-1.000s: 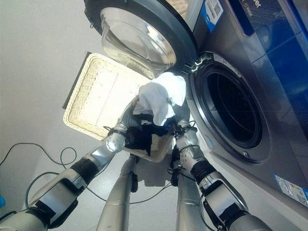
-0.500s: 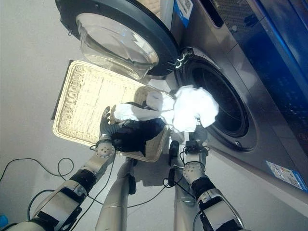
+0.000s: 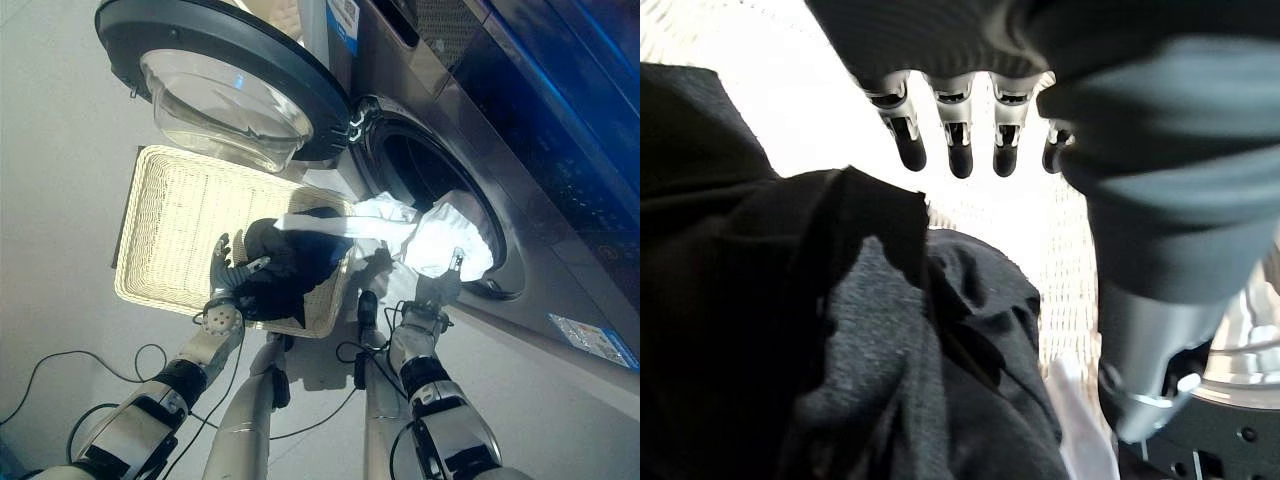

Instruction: Put the clothes into the washing machine.

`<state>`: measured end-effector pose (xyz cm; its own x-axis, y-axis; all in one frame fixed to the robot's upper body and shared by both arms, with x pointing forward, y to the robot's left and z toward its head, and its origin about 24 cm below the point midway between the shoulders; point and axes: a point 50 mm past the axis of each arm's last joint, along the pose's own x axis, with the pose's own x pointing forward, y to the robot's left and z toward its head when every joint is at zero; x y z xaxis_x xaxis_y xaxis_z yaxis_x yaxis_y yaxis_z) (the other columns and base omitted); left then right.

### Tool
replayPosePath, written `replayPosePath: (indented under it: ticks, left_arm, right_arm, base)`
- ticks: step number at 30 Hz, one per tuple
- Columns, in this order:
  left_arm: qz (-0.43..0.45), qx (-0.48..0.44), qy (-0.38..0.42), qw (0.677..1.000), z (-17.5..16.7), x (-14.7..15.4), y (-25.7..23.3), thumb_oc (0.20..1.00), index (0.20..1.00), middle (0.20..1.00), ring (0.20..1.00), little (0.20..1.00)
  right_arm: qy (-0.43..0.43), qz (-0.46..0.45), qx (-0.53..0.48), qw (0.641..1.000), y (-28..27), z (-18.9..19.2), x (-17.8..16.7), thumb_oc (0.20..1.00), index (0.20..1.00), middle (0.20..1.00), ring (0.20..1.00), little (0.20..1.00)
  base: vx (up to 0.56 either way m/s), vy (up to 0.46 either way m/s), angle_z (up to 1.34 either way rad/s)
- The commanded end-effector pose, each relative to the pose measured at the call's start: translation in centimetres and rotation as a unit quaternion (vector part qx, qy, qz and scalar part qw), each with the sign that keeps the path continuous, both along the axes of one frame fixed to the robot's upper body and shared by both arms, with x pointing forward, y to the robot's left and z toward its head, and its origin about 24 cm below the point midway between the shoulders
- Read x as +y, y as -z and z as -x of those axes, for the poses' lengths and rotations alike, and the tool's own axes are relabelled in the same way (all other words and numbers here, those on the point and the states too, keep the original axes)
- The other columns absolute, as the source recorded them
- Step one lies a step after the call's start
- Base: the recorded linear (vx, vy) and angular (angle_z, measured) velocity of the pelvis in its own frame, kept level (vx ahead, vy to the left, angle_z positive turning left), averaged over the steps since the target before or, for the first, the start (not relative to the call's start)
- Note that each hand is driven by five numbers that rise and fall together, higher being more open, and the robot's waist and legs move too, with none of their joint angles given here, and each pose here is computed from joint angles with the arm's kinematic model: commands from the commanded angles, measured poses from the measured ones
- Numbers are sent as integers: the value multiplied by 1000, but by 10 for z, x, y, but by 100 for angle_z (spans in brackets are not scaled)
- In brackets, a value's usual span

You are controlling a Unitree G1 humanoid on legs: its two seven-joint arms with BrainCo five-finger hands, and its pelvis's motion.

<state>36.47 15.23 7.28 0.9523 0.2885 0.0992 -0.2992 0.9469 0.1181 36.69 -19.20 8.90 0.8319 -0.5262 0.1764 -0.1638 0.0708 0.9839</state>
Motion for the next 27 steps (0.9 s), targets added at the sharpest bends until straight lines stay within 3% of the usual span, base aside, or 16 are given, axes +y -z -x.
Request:
replayPosePath:
  ticks: [1,16,22,27]
  left_arm:
    - [27,-33,20,999,-2,-10,-12,1000,1000,1000,1000,1000]
    - [-15,-83,112,990,-1,-35,-35,1000,1000,1000,1000,1000]
    - [-6,-104,134,986,2,-42,-40,1000,1000,1000,1000,1000]
    - [3,-144,161,976,7,-53,-55,1000,1000,1000,1000,1000]
  right_arm:
    - [57,9,-58,997,-31,-1,-32,200,200,200,200,200]
    - [59,70,-56,994,-112,-22,-63,200,200,200,200,200]
    - [69,51,-68,994,-125,-23,-67,200,200,200,200,200]
    - [95,-23,-104,990,-139,-20,-72,200,200,200,200,200]
  base:
    - [-11,-38,0]
    - [-4,-62,6]
    - [7,-32,8]
    - [8,-44,1]
